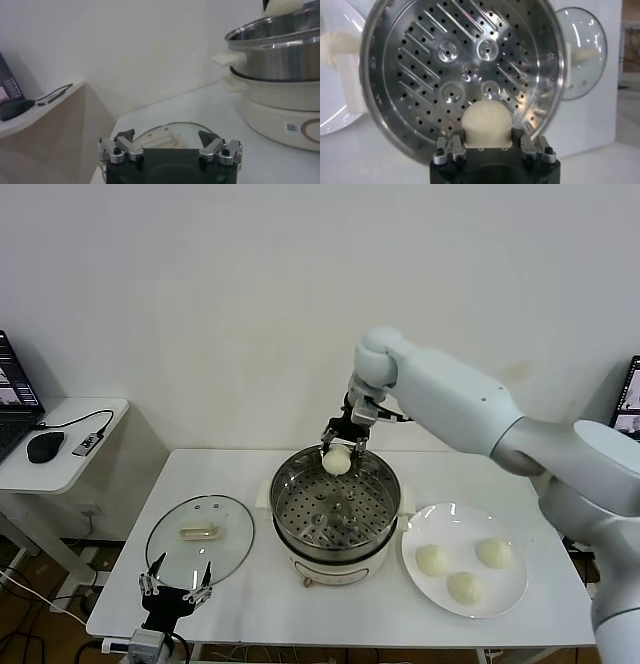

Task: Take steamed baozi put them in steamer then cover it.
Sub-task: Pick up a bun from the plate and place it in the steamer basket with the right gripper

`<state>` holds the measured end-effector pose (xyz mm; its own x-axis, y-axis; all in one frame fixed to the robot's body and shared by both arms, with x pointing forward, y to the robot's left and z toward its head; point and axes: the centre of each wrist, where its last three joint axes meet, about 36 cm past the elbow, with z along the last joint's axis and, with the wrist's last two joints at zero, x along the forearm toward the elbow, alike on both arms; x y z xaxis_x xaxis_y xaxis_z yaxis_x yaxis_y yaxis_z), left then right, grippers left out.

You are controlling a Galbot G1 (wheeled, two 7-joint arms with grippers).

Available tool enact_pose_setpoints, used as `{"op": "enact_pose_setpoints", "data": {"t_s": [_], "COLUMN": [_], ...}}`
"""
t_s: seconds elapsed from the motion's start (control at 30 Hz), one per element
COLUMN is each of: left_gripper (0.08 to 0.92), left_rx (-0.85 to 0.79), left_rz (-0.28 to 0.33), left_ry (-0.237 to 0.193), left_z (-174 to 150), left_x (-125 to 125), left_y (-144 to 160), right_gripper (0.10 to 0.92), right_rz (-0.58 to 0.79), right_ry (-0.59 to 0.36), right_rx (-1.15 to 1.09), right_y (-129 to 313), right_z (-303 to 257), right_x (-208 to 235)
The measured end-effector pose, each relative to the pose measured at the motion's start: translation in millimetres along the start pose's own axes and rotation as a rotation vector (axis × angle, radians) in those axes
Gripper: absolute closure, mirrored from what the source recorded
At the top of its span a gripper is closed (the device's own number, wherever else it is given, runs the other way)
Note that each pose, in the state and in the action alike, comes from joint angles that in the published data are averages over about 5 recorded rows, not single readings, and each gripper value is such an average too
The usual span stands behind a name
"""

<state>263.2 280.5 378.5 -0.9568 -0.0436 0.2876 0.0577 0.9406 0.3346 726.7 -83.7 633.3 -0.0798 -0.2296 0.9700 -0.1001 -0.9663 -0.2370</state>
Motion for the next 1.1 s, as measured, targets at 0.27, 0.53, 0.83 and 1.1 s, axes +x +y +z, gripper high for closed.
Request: {"op": "enact_pose_setpoints", "data": {"t_s": [0.27,0.53,0.83,1.1], "left_gripper": [0.177,0.177,0.177,0.177], "left_rx": [0.004,0.009,0.013,0.015], "left_rz": [0.005,0.008,0.011,0.014], "left_ry": [0.009,0.012,0.016,0.017], "left_z": [3.8,5.8,7.7,8.3], "left_x": [-1.3,-3.1,-3.8,-5.3], "left_y": [-2.3,-4.7,-6.6,-7.7], "right_gripper": [0.454,0.448,0.453,0.324], "right_rz": [-0.004,-0.016,-0.01,-0.013], "right_ry": [0.021,0.041,0.046,0.061], "right_rx": [0.014,0.015,0.009,-0.018], "right_y": [0.5,5.8,5.0,5.8], "right_z": [-1.1,0.2,-0.9,-2.1], "right_x": [-19.5,-32.8,-46.1,-46.4]}}
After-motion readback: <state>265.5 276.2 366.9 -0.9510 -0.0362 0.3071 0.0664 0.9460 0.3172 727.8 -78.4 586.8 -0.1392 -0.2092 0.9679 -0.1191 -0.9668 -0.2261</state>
